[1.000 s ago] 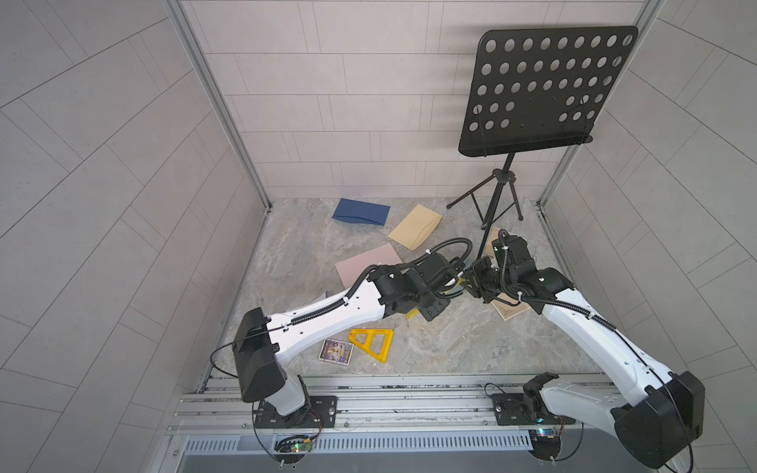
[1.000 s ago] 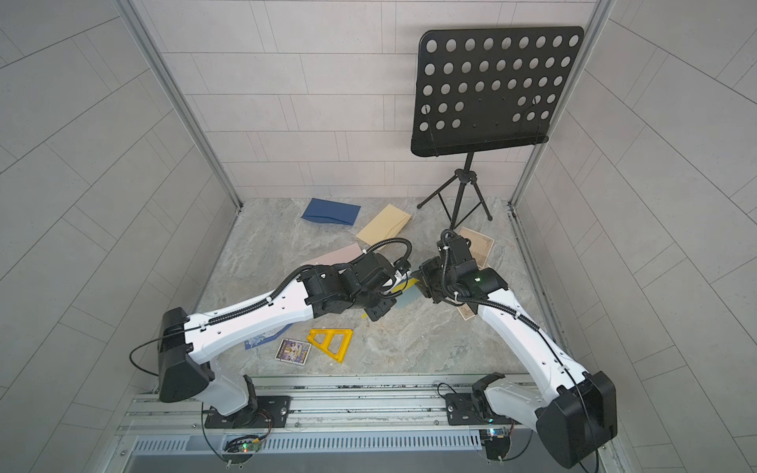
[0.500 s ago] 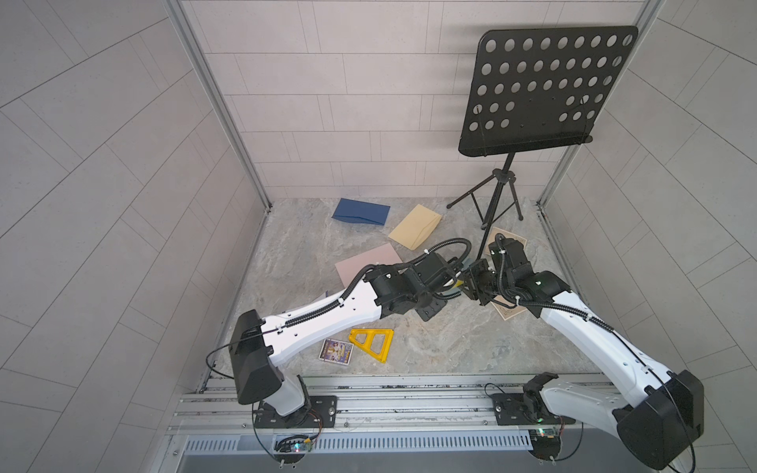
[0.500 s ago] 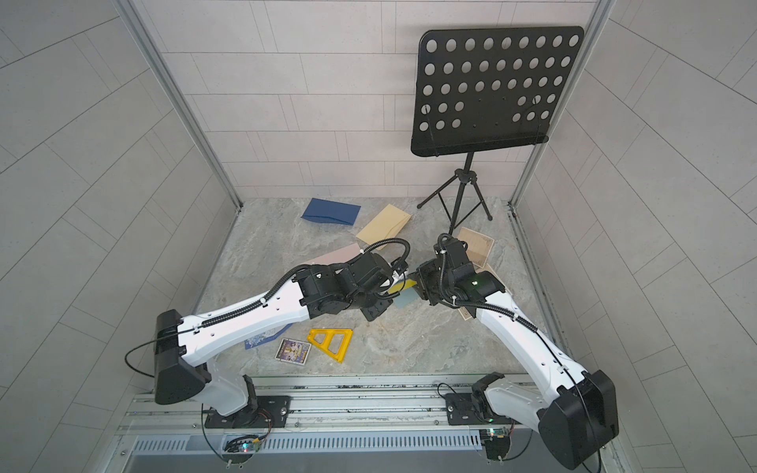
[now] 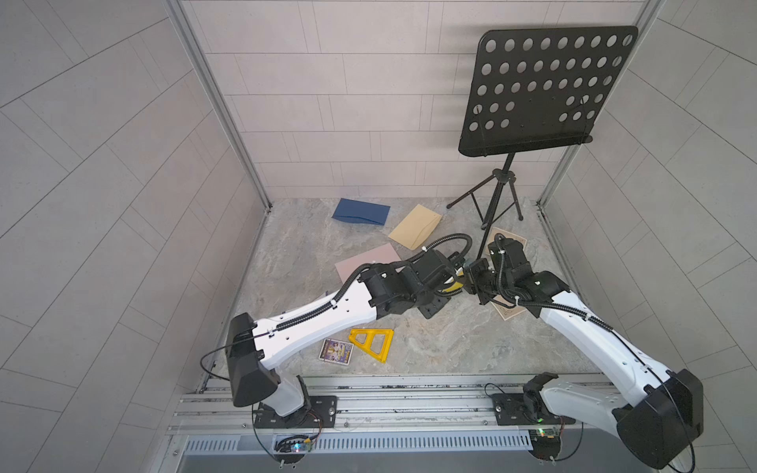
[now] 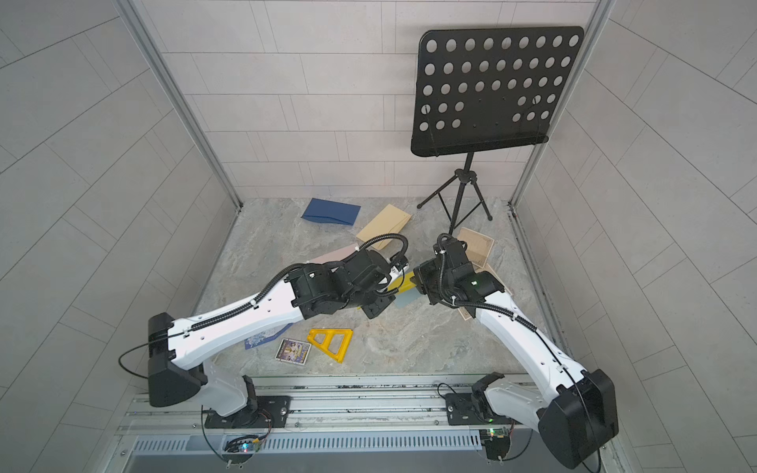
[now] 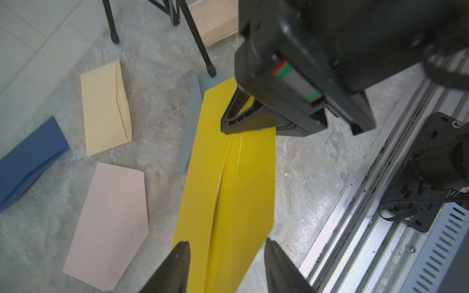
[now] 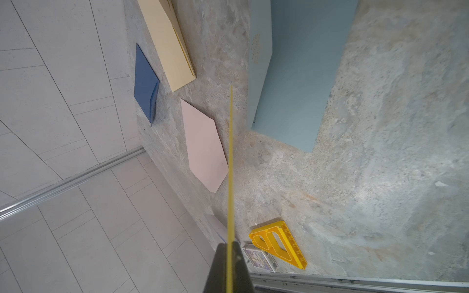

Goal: Take the letter paper out of the envelope
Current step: Pick up the envelope from the center of the board.

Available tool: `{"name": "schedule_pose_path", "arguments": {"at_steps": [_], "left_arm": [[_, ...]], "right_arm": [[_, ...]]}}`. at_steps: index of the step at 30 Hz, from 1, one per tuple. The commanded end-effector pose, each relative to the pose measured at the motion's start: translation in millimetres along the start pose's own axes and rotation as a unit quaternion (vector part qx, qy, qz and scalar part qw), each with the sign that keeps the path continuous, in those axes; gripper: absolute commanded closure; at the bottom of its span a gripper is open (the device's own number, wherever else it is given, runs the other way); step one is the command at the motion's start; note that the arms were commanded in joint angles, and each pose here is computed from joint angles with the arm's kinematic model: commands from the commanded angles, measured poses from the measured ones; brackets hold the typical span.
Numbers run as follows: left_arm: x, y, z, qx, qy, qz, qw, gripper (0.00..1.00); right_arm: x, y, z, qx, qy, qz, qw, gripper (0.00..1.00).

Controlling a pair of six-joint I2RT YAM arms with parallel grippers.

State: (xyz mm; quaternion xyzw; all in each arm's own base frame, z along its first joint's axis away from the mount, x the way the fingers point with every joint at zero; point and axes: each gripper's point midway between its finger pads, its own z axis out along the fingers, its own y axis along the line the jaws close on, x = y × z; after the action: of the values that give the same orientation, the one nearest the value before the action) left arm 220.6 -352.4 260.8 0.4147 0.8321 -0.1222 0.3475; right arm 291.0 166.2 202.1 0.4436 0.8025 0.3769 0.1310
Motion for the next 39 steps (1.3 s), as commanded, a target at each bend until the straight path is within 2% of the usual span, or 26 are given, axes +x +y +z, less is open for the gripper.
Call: {"name": "schedule_pose_path", "arguments": {"at_steps": [1, 4, 6, 8, 10, 15, 19, 20, 23, 25, 28, 29, 31, 34, 39], "left_arm": [[-46.9, 18.7, -61.8, -0.012, -0.108, -0.081, 0.991, 0.3], [-63.1, 40.3, -89.4, -0.002, -0.14, -0.16, 0.977, 0.29], [-67.0, 55.9, -97.1, 0.016, -0.138, -0.219, 0.966, 0.36], [-65.5, 68.8, -96.6, 0.037, -0.126, -0.27, 0.954, 0.42], [-62.6, 80.0, -95.0, 0.043, -0.117, -0.301, 0.945, 0.45], [-60.2, 76.2, -90.9, 0.076, -0.099, -0.307, 0.943, 0.53], [-58.8, 64.5, -80.6, 0.1, -0.082, -0.295, 0.947, 0.56], [-56.5, 64.3, -77.5, 0.093, -0.078, -0.287, 0.95, 0.55], [-41.4, 68.5, -67.4, 0.054, -0.06, -0.248, 0.965, 0.4], [-28.1, 80.5, -63.4, 0.001, -0.046, -0.217, 0.975, 0.31], [-7.8, 101.8, -58.6, -0.072, -0.02, -0.183, 0.98, 0.23], [-0.1, 113.2, -58.9, -0.106, -0.011, -0.186, 0.977, 0.21], [19.9, 146.1, -63.2, -0.166, 0.009, -0.245, 0.955, 0.11], [30.4, 173.2, -62.4, -0.114, -0.012, -0.373, 0.92, 0.07], [21.0, 170.1, -45.6, -0.038, -0.032, -0.438, 0.897, 0.06]], "right_arm": [[-6.9, 34.5, -12.0, -0.043, -0.028, -0.067, 0.996, 1.0], [-5.7, 72.2, -21.6, -0.109, -0.038, -0.136, 0.984, 1.0], [-1.4, 95.4, -29.3, -0.152, -0.041, -0.185, 0.97, 1.0], [0.8, 105.1, -32.3, -0.166, -0.041, -0.212, 0.962, 1.0], [5.3, 116.4, -36.2, -0.189, -0.039, -0.238, 0.952, 1.0], [17.4, 139.9, -46.9, -0.227, -0.031, -0.296, 0.927, 1.0], [19.7, 150.5, -51.6, -0.231, -0.03, -0.308, 0.923, 1.0], [20.2, 152.5, -52.4, -0.231, -0.03, -0.307, 0.923, 1.0], [21.2, 155.4, -51.3, -0.22, -0.025, -0.302, 0.927, 1.0], [22.5, 154.8, -48.2, -0.202, -0.014, -0.294, 0.934, 1.0], [28.0, 155.5, -45.2, -0.189, 0.008, -0.284, 0.94, 1.0], [30.7, 157.5, -44.6, -0.191, 0.015, -0.285, 0.939, 1.0], [35.8, 159.7, -42.2, -0.193, 0.03, -0.291, 0.937, 1.0], [45.4, 159.2, -37.7, -0.197, 0.062, -0.316, 0.926, 1.0], [67.6, 160.0, -33.9, -0.21, 0.14, -0.367, 0.895, 1.0]]}}
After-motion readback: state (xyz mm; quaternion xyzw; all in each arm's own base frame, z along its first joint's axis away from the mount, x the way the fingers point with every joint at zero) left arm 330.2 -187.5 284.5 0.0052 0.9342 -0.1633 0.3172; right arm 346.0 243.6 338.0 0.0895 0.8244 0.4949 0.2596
